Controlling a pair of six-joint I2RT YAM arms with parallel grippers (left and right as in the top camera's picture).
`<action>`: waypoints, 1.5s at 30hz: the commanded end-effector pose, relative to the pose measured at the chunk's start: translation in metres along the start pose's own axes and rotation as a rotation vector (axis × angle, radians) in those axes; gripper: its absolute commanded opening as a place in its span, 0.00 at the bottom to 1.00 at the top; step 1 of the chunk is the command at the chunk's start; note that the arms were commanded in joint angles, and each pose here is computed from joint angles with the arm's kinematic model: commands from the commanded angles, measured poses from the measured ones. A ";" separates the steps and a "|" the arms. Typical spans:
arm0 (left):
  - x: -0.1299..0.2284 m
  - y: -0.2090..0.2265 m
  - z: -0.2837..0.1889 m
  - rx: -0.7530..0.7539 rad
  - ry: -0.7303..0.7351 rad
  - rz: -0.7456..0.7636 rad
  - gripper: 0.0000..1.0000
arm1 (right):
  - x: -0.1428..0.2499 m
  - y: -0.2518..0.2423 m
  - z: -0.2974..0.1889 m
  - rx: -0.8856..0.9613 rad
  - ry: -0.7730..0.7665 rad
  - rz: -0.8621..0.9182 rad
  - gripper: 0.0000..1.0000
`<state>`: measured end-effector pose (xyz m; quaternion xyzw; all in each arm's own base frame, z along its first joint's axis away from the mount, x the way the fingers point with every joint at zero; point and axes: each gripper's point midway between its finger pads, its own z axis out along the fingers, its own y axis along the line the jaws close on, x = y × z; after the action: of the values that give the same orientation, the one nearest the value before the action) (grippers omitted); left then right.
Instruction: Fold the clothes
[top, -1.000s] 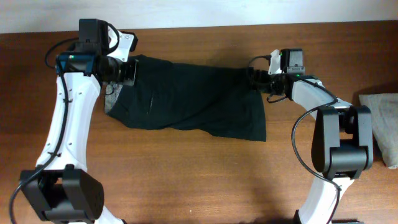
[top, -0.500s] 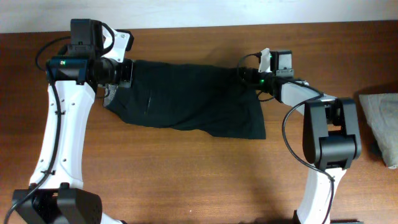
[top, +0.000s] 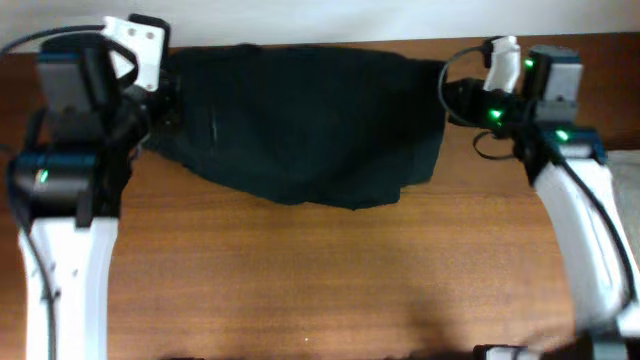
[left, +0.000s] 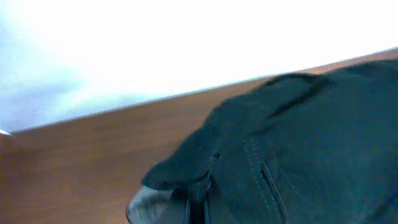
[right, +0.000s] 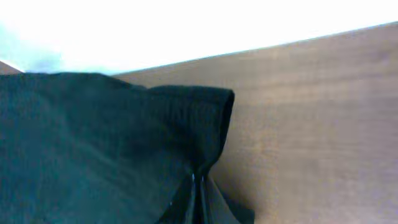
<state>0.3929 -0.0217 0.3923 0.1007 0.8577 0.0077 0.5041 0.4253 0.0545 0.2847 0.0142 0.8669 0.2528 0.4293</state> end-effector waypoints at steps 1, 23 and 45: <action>-0.048 0.023 -0.094 -0.161 -0.254 0.014 0.00 | -0.033 0.027 -0.081 0.096 -0.202 -0.084 0.04; -0.094 0.022 -0.167 -0.175 -0.462 0.013 0.00 | -0.080 0.107 -0.194 -0.001 -0.394 -0.101 0.04; -0.205 -0.006 -0.055 0.112 -0.618 0.111 0.00 | -0.168 0.059 -0.134 -0.109 -0.414 -0.145 0.04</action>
<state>0.5205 -0.0584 0.4730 0.1584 0.7489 -0.0500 0.6416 0.4576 0.0160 0.4360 0.0100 0.7857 0.2622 0.5602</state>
